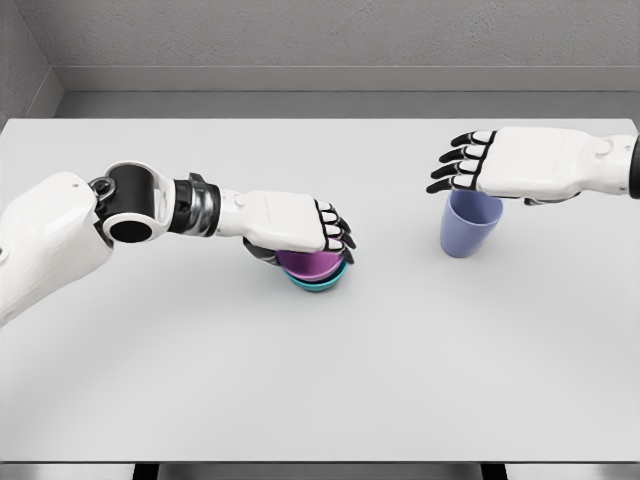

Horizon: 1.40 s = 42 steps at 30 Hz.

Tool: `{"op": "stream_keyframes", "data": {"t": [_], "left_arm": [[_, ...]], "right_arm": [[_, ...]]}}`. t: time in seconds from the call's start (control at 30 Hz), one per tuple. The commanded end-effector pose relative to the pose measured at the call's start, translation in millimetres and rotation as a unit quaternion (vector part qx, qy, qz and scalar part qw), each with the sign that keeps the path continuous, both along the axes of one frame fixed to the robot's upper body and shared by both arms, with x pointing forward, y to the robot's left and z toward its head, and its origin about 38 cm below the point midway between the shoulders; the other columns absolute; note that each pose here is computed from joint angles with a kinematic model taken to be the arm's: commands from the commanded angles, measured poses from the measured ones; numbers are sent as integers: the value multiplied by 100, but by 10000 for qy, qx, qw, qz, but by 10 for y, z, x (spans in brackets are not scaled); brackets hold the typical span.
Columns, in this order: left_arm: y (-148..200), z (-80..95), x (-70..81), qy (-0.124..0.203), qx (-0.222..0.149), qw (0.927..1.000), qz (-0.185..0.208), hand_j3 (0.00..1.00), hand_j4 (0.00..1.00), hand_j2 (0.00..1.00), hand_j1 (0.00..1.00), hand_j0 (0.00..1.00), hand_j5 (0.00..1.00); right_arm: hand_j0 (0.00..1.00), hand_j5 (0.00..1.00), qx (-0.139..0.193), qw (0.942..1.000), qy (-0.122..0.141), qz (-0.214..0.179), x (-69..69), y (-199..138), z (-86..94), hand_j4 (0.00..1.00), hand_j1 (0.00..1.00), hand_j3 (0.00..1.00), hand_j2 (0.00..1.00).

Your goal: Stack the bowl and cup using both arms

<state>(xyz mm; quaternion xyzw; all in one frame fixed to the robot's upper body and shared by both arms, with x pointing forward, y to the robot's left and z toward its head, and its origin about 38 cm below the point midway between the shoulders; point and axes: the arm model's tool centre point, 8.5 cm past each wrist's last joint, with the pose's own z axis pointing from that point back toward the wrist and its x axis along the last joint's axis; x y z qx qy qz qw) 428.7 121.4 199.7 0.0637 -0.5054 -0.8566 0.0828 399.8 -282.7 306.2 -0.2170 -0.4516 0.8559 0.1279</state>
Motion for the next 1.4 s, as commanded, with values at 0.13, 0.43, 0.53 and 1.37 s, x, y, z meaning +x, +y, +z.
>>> {"op": "stream_keyframes", "data": {"t": [0.13, 0.43, 0.53, 1.37], "left_arm": [[2, 6, 4, 28, -40, 10000, 21, 100, 100, 100, 100, 100, 100], [240, 303, 99, -21, -209, 9996, 210, 100, 100, 100, 100, 100, 100], [670, 761, 116, -144, -426, 9978, 492, 100, 100, 100, 100, 100, 100], [1512, 493, 110, 298, -454, 9864, 1549, 100, 100, 100, 100, 100, 100]], "right_arm": [[100, 100, -71, 10000, -49, -42, 16, -12, -9, 100, 100, 100, 100], [100, 100, -55, 9999, 103, -3, 37, 41, -126, 100, 100, 100, 100], [100, 100, -64, 9998, 156, -41, 42, 20, -170, 100, 100, 100, 100], [100, 100, -107, 9990, 328, -279, 182, -41, -371, 100, 100, 100, 100]]}}
